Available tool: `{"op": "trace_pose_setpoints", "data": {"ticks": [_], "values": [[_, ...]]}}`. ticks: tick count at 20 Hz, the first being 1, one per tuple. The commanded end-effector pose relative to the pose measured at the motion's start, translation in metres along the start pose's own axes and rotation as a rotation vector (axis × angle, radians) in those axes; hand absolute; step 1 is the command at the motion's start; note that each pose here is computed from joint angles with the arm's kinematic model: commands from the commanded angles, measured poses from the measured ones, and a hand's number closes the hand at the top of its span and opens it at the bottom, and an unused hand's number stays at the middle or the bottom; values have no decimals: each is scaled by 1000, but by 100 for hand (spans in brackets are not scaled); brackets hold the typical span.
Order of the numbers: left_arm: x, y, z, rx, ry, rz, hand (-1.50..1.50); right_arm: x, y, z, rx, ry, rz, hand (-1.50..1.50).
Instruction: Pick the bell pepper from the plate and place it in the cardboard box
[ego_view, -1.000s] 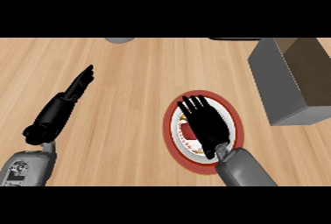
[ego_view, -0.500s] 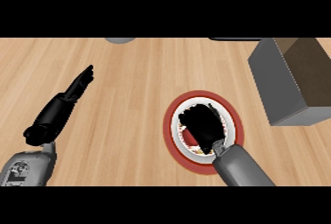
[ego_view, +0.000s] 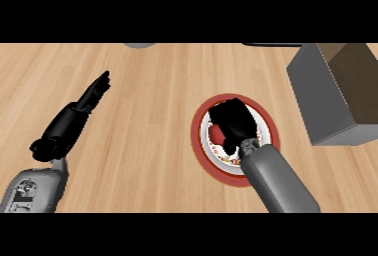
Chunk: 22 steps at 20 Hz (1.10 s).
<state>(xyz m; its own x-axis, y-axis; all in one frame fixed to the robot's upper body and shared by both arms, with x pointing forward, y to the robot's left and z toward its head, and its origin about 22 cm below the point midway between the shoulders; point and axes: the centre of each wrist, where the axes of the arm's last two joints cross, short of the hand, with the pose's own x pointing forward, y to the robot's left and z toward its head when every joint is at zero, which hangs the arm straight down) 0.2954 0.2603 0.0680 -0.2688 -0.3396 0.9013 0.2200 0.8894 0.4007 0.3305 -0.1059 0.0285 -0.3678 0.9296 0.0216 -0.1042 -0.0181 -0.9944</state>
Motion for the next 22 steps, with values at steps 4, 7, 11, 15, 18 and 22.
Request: {"op": "trace_pose_setpoints", "data": {"ticks": [4, 7, 11, 15, 18, 22], "values": [[6, -4, -8, -44, -40, 5, 0, -51, -49, -44, -35, 529, -275, 150], [7, -8, -10, -59, -43, -8, 0, -57, -96, -68, -147, 596, -218, 150], [3, -20, -12, -60, -39, 7, 0, -43, -130, -91, -231, 610, -88, 150], [15, -13, -24, -60, -43, 10, 0, -30, -169, -104, -339, 649, -89, 150], [-3, -3, -7, -38, -34, -8, 0, -55, -181, -99, -487, 790, -126, 150], [1, 2, -6, -34, -32, 7, 0, -81, -199, -94, -626, 973, -242, 150]]}}
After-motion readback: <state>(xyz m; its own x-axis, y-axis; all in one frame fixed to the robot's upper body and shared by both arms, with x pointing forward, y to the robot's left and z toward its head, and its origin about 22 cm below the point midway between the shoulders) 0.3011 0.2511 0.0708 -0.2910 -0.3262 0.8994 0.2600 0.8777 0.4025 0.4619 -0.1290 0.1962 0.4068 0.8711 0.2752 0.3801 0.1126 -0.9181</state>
